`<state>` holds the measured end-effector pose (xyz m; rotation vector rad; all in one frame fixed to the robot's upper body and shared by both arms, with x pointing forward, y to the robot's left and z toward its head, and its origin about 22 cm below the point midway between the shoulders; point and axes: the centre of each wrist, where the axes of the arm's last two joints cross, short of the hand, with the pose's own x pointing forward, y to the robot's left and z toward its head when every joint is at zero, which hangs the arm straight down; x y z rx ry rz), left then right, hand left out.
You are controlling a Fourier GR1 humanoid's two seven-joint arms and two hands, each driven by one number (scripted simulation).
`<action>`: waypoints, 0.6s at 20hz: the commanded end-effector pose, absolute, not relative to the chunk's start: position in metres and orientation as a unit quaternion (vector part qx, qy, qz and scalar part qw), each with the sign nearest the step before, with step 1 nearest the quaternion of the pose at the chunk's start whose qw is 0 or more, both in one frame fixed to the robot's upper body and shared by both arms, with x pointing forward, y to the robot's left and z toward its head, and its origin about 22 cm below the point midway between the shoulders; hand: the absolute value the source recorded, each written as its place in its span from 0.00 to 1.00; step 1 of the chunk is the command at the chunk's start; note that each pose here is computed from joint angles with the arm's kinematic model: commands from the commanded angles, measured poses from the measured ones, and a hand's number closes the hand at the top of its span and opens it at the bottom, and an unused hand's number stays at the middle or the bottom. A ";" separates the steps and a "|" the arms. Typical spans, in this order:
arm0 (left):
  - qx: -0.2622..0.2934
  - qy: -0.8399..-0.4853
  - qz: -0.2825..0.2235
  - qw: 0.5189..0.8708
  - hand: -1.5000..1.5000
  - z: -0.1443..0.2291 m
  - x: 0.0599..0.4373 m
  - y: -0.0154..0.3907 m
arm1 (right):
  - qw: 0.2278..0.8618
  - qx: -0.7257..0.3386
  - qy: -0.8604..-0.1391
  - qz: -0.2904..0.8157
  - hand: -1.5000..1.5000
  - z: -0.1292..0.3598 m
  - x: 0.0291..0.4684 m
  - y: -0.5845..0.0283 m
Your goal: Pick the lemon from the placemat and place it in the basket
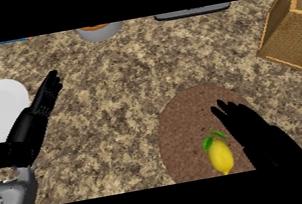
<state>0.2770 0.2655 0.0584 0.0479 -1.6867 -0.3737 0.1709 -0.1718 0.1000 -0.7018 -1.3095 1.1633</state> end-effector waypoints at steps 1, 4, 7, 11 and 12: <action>0.032 -0.744 -0.163 0.647 0.50 0.049 0.294 0.277 | 0.588 -0.276 -0.576 0.497 0.00 0.091 0.172 -0.180; 0.016 -0.742 -0.166 0.649 0.50 0.056 0.272 0.269 | 0.580 -0.284 -0.584 0.492 0.00 0.115 0.165 -0.174; 0.025 -0.746 -0.171 0.644 0.50 0.048 0.270 0.263 | 0.587 -0.279 -0.566 0.507 0.00 0.104 0.175 -0.169; 0.018 -0.736 -0.174 0.653 0.50 0.049 0.276 0.259 | 0.589 -0.306 -0.548 0.509 0.00 0.092 0.162 -0.156; 0.018 -0.742 -0.170 0.649 0.50 0.061 0.290 0.256 | 0.582 -0.306 -0.545 0.521 0.00 0.098 0.162 -0.156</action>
